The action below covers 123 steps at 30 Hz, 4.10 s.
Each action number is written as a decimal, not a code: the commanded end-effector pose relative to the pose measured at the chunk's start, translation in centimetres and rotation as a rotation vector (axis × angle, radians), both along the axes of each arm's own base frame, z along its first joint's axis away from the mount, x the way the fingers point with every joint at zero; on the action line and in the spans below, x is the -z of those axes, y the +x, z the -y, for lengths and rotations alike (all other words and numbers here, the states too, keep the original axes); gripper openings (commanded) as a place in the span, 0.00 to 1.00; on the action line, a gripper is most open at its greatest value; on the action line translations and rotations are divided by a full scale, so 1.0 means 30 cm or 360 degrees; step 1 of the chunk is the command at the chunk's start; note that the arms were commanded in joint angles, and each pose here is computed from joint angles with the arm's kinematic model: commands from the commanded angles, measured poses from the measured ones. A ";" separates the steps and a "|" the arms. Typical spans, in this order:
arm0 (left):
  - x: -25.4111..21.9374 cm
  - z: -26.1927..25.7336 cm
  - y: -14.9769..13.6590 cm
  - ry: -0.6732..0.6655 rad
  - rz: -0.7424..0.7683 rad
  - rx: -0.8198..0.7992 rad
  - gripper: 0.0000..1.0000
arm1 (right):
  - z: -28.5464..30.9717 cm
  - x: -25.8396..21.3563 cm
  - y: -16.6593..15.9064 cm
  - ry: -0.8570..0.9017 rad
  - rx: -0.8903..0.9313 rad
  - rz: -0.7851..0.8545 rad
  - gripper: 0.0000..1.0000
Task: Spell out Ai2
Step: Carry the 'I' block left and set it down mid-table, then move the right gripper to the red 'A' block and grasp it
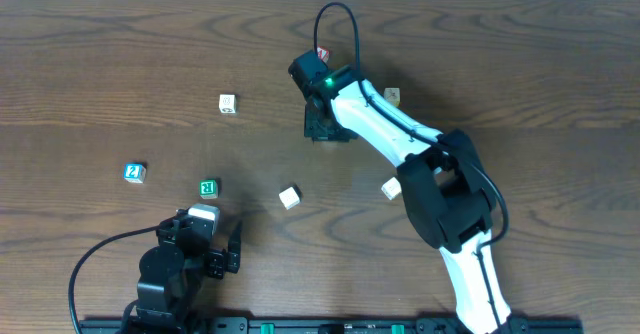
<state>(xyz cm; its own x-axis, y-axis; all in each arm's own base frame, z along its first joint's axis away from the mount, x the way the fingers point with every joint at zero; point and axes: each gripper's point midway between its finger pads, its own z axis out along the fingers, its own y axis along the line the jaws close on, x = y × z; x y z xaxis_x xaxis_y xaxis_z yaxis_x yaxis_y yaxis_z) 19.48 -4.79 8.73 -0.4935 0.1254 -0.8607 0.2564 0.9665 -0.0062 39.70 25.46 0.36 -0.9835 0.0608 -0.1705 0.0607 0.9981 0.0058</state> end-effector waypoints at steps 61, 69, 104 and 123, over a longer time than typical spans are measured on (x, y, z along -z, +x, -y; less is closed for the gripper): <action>0.005 -0.005 0.002 0.0011 0.0005 -0.0007 0.96 | -0.031 -0.173 0.619 0.0486 0.0306 0.0700 0.90; 0.005 -0.005 0.002 0.0011 0.0005 -0.0007 0.96 | -0.066 -0.138 0.674 0.0527 0.0289 0.0809 0.74; 0.005 -0.005 0.002 0.0011 0.0005 -0.0007 0.95 | -0.120 -0.089 0.619 0.0598 0.0024 0.0656 0.30; 0.005 -0.005 0.001 0.0012 0.0005 -0.0006 0.95 | -0.231 -0.214 0.432 0.0417 -0.0168 0.0573 0.69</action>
